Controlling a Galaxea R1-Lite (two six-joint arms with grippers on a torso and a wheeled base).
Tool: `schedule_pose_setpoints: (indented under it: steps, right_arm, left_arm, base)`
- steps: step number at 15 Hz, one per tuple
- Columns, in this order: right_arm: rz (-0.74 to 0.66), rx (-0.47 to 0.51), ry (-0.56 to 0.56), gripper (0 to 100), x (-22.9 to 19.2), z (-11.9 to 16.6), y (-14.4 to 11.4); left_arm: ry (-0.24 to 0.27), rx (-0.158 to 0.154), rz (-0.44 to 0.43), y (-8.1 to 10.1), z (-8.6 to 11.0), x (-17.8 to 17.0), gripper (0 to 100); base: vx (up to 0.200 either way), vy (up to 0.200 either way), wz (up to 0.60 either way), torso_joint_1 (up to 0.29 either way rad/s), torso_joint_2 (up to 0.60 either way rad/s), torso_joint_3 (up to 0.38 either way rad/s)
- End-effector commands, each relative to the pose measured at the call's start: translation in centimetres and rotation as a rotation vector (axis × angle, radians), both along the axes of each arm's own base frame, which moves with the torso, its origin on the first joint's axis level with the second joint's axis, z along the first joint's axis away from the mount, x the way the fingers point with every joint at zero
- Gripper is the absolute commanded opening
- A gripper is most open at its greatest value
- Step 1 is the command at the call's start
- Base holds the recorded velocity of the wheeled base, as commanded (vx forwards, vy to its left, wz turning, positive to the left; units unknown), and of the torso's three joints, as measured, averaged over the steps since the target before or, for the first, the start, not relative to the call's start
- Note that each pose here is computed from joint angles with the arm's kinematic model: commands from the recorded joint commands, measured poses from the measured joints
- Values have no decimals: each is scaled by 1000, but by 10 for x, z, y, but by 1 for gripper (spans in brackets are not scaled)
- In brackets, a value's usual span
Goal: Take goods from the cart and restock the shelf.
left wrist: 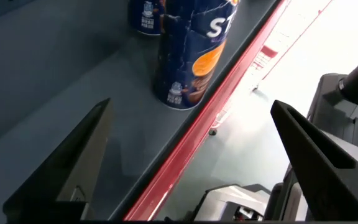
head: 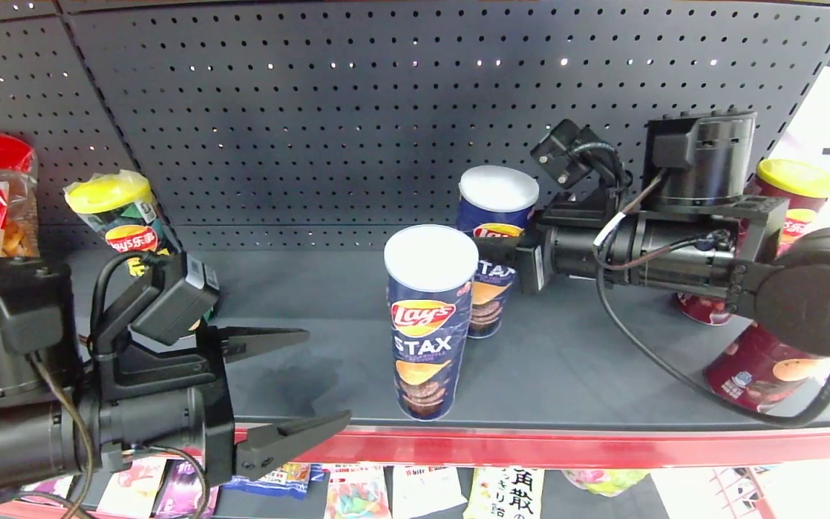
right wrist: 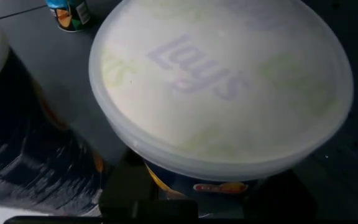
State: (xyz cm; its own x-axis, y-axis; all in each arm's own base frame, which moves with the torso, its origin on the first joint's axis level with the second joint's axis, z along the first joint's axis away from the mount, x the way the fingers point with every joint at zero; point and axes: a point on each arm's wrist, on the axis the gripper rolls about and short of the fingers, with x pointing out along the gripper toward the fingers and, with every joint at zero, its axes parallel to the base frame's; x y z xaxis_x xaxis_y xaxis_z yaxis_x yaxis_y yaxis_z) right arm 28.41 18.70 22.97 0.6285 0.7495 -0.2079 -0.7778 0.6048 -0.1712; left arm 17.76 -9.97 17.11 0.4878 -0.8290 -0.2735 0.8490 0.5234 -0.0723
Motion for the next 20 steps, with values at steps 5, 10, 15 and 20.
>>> schedule_pose_setpoints:
  steps: [5,10,15,20]
  right_arm:
    - [3,-1,-1,0,23,-7,16]
    - [4,-1,0,0,27,-7,18]
    - [7,0,1,0,29,-8,21]
    - [18,-7,19,100,26,-12,19]
  left_arm:
    - [-21,-14,69,16,4,-4,100]
    - [-12,-8,76,20,-1,-11,100]
    - [-10,-8,76,20,-1,-12,100]
    - [2,-2,78,20,-4,-11,100]
  base:
    - [0,0,0,0,0,0]
    - [0,0,0,0,0,0]
    - [0,0,0,0,0,0]
    - [0,0,0,0,0,0]
